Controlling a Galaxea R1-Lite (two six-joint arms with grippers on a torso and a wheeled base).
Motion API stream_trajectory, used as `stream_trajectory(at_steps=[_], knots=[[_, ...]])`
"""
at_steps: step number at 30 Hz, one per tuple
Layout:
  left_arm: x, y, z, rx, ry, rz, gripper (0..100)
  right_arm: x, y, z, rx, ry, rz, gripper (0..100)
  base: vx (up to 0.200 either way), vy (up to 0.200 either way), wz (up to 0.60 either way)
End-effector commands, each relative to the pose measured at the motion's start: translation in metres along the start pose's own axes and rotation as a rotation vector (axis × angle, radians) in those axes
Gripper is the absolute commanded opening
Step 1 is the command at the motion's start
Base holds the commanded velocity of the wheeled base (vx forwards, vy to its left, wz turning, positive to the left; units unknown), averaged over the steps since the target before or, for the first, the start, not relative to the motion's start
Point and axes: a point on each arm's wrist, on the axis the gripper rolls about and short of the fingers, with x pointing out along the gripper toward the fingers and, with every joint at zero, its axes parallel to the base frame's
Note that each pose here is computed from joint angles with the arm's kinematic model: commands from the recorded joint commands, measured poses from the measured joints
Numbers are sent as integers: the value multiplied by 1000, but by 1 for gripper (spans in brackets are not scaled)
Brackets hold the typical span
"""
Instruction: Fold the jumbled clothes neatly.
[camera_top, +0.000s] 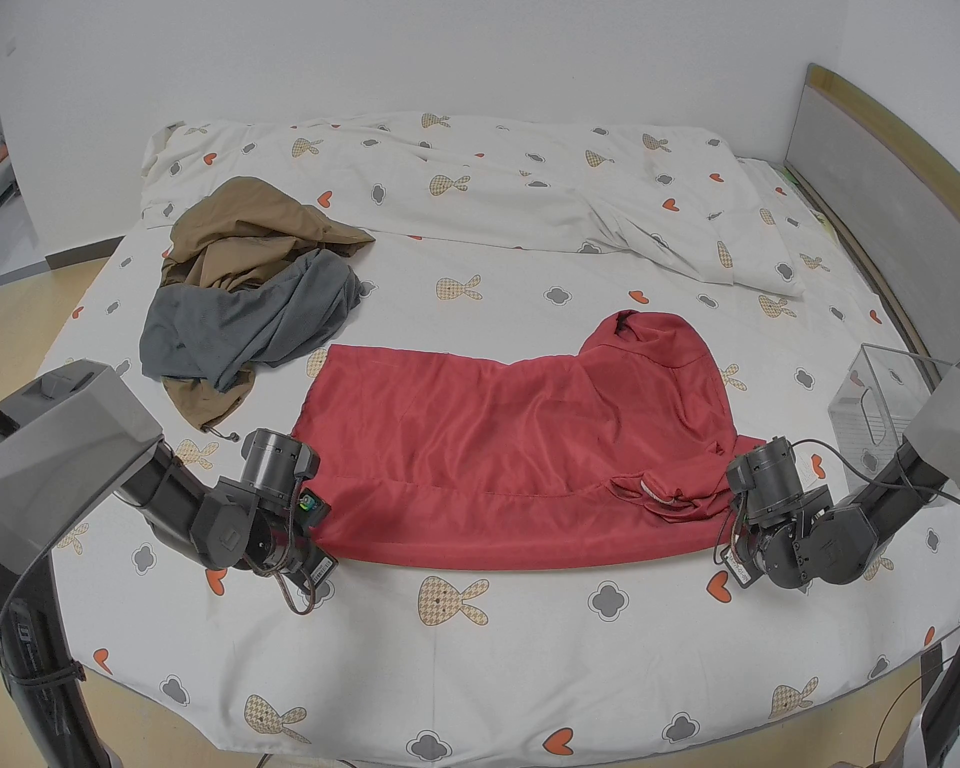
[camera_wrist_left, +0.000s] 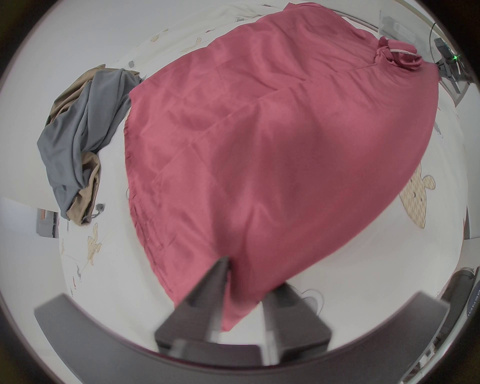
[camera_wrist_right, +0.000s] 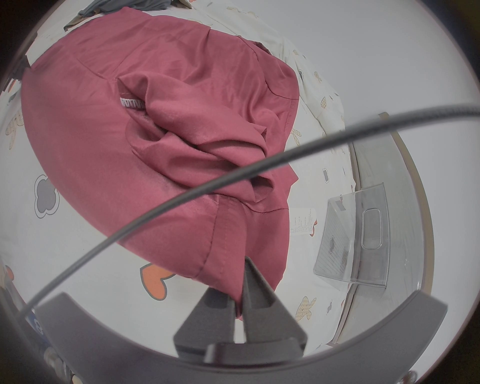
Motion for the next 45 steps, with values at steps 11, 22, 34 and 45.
stream_trajectory(at_steps=[11, 22, 34, 45], knots=[[-38, -9, -21, 38, 7, -23, 0, -9, 5, -24, -50, 41, 30, 0, 0, 0, 0], [-71, -35, -58, 108, 58, -84, 0, -40, 14, -54, -132, 28, 100, 0, 0, 0, 0], [-80, -48, -96, 131, 126, -114, 0, -62, 30, -88, -266, 40, 157, 0, 0, 0, 0], [-78, -53, -106, 145, 163, -131, 0, -63, 36, -94, -305, 50, 170, 100, 0, 0, 0]])
